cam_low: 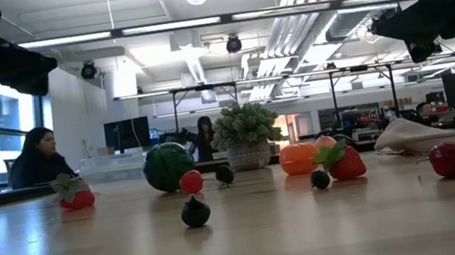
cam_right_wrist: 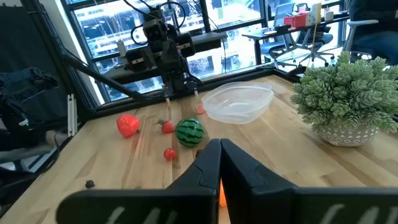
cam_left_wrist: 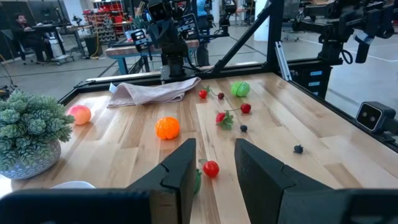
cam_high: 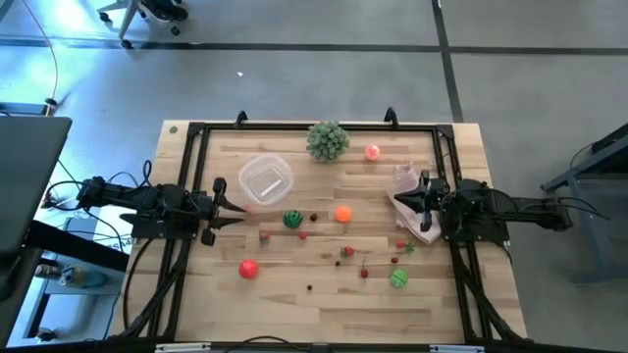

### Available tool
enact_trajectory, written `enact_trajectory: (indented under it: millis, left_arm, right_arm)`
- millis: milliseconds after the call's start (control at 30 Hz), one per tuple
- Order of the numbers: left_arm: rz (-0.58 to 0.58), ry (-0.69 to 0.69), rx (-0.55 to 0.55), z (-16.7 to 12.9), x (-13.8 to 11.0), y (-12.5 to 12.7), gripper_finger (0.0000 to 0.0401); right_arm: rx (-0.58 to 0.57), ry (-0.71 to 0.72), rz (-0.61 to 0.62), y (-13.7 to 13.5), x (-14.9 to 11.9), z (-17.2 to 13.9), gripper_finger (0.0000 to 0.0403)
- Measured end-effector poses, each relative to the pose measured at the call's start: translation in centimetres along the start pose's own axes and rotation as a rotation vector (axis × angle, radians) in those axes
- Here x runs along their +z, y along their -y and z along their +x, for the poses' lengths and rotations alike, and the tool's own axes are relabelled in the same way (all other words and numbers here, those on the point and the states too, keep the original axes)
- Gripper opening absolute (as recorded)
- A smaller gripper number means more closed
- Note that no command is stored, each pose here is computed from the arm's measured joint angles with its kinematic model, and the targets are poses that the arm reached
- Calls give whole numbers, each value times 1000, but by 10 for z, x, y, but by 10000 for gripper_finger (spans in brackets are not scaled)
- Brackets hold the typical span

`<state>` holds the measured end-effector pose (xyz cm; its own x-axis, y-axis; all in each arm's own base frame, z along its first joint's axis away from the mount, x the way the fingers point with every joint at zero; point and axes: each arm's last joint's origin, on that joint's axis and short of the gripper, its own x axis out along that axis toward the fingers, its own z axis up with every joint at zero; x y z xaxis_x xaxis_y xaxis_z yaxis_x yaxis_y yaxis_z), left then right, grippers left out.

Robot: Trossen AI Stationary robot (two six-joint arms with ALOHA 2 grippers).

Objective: Pick and placing Produce into tupperware

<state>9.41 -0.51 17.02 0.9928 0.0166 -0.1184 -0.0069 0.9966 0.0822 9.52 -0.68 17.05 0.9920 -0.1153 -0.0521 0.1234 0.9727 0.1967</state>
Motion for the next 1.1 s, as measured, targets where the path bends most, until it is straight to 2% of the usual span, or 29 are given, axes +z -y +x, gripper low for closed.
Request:
enact_trajectory:
  millis: [1100]
  left_arm:
    - [13, 1, 0, 0, 0, 0, 101]
  right_arm:
    - [0, 1, 0, 0, 0, 0, 0]
